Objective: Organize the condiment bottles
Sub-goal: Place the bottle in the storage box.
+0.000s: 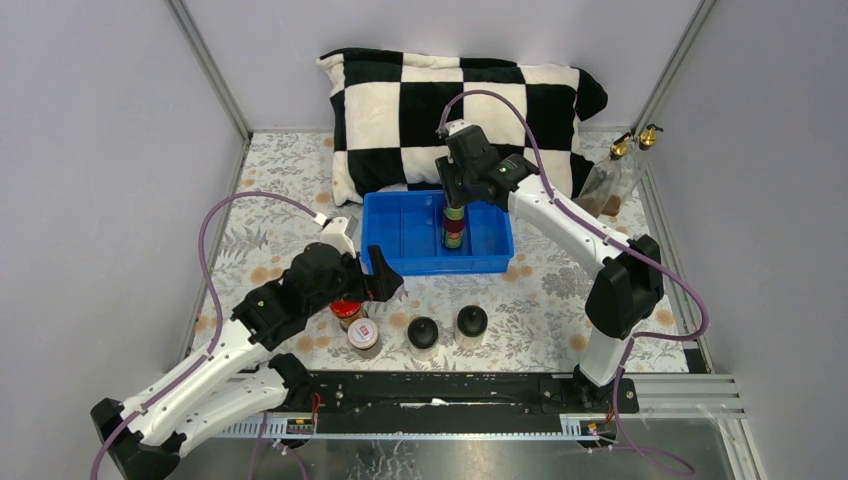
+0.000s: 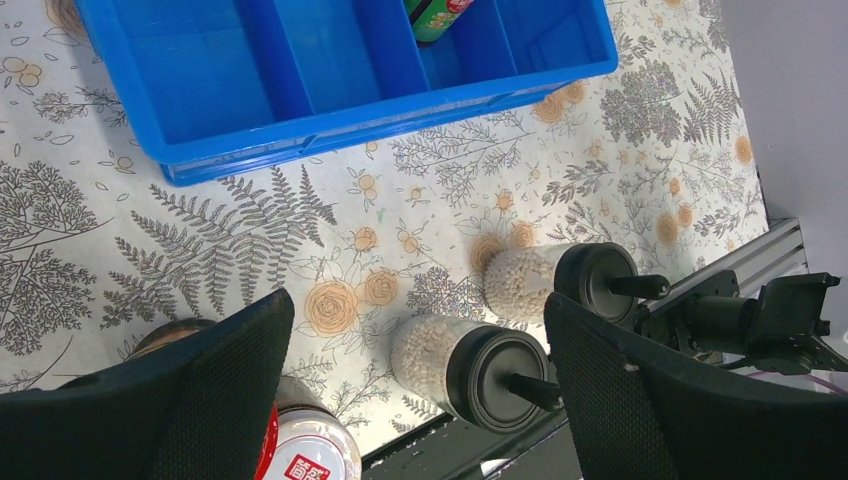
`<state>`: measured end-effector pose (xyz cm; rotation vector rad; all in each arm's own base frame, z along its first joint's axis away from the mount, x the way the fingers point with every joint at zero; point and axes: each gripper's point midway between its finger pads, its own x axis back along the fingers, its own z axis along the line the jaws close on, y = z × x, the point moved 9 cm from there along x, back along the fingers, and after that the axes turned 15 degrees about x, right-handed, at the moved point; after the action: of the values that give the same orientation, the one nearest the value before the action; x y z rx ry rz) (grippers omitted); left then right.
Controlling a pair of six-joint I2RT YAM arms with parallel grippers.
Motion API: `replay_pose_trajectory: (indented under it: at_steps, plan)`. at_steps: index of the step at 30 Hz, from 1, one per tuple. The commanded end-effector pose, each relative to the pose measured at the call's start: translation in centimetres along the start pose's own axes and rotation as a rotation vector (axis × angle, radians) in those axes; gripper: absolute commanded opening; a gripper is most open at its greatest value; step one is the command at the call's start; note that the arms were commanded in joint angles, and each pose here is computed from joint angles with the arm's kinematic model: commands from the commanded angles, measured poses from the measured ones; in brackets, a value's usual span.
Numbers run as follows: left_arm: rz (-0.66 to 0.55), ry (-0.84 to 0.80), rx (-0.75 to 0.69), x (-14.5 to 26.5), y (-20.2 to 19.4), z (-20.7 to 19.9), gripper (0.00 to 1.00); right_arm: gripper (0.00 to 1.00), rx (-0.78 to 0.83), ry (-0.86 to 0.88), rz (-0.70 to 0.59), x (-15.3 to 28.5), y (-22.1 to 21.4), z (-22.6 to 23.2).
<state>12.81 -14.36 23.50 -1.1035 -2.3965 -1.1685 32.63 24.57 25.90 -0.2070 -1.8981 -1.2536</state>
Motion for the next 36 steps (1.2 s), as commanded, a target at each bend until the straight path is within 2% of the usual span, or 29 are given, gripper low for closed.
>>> replay_pose_trajectory:
  at_steps: [1, 9, 15, 24, 36]
  plan:
    - [-0.029, -0.041, 0.014, -0.5, 0.4, -0.5, 0.99, 0.50, -0.009, -0.010, -0.039, 1.2, 0.4, -0.4]
    - [-0.028, -0.045, 0.015, -0.7, 0.4, -0.6, 0.99, 0.67, -0.011, -0.032, -0.058, 2.7, 0.0, -0.8]
    - [-0.033, -0.044, 0.013, -0.7, 0.6, -0.7, 0.99, 0.74, -0.017, -0.044, -0.100, 4.5, 0.7, -1.2]
    - [-0.035, -0.039, 0.015, -0.8, 0.6, -0.8, 0.99, 0.76, -0.044, -0.084, -0.167, 8.8, 0.3, -2.2]
    - [-0.072, -0.023, -0.021, -0.3, 1.5, -1.1, 0.99, 0.78, -0.101, -0.130, -0.188, 14.7, -7.9, -2.9]
